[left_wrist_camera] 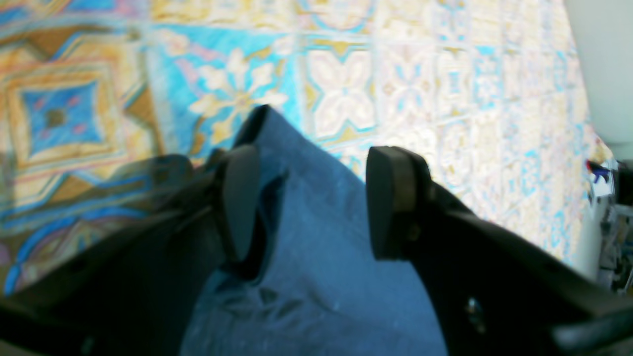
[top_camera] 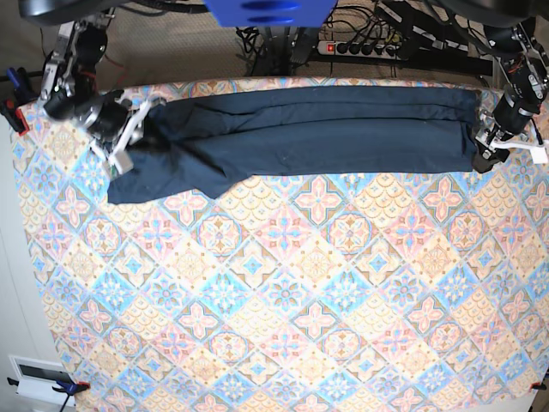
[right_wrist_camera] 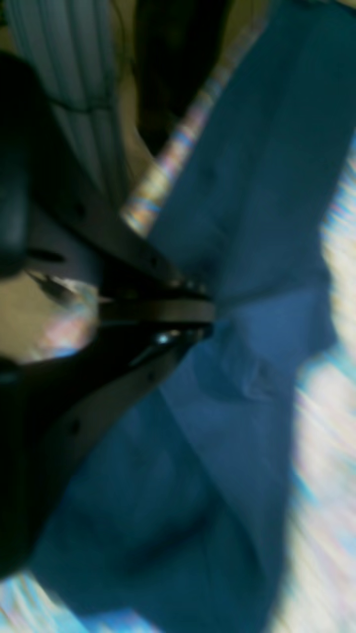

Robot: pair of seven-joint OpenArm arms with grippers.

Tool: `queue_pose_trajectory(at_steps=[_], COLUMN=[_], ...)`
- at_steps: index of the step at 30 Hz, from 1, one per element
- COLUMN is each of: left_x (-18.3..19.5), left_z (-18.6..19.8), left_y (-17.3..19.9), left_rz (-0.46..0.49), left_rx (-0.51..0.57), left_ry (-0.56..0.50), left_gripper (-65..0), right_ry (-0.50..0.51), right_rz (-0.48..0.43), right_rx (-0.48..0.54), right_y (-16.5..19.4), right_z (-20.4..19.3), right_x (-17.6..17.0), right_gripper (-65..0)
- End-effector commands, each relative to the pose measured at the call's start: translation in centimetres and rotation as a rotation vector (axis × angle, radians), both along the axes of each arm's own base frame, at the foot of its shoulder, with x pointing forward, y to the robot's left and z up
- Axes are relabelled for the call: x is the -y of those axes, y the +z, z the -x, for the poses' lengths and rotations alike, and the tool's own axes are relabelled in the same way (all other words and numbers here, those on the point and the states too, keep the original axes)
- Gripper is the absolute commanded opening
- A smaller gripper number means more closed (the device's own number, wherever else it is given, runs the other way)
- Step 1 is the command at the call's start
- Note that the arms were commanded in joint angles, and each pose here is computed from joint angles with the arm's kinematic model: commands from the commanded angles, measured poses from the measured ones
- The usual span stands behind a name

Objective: Layout the t-shirt on the table in an organized manner, then fold the t-shirt properly
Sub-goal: 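Pull the folded strip's ends apart with both grippers to straighten it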

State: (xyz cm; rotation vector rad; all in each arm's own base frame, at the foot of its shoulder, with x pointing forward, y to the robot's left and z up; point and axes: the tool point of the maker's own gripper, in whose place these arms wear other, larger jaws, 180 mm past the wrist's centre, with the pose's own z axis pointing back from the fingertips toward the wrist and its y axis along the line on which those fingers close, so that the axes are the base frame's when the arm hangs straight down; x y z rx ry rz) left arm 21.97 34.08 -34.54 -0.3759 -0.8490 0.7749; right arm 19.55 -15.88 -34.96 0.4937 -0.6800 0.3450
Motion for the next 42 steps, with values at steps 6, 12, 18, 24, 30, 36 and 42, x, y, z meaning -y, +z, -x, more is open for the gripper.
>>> queue_pose_trajectory(at_steps=[6,12,18,24,30,36,42], left_x=[-0.5,-0.5,-0.9,0.5,0.0,-0.2,0.1], left_z=[-0.6,-0.7,-0.5,-0.1,1.0,1.2,0.4], left_y=[1.2,1.3,1.4,0.2,-0.8,-1.8,-4.7], left_rz=[-0.024,-0.024,-0.037,-0.084,-0.177,-0.201,-0.129], left_rx=[0.036,0.037,0.027,-0.126,-0.264,-0.354,-0.41], left_ry=[-0.004,-0.004,-0.011,-0.186,-0.278,-0.355,-0.35], left_gripper=[-30.5,-30.5,-30.1,-29.7,-24.0,-17.6,-17.6], right_ry=[-0.006,-0.005,-0.011,-0.099,-0.106,-0.108,-0.11], right_rz=[-0.014,-0.011,0.02,0.073,0.071,0.065,0.063], right_rx=[-0.029,-0.035,-0.016,0.01,0.051,0.085,0.104], right_y=[-0.2,-0.3,0.2,1.1,1.9,2.5,2.9], right_z=[2.2,2.3,1.9,1.5,0.1,-1.0,-1.7], right_x=[0.3,0.4,1.7,5.0,5.1,5.0,5.1], right_gripper=[-64.6,-63.4,-45.8,-39.6,-39.6,-39.6,-39.6])
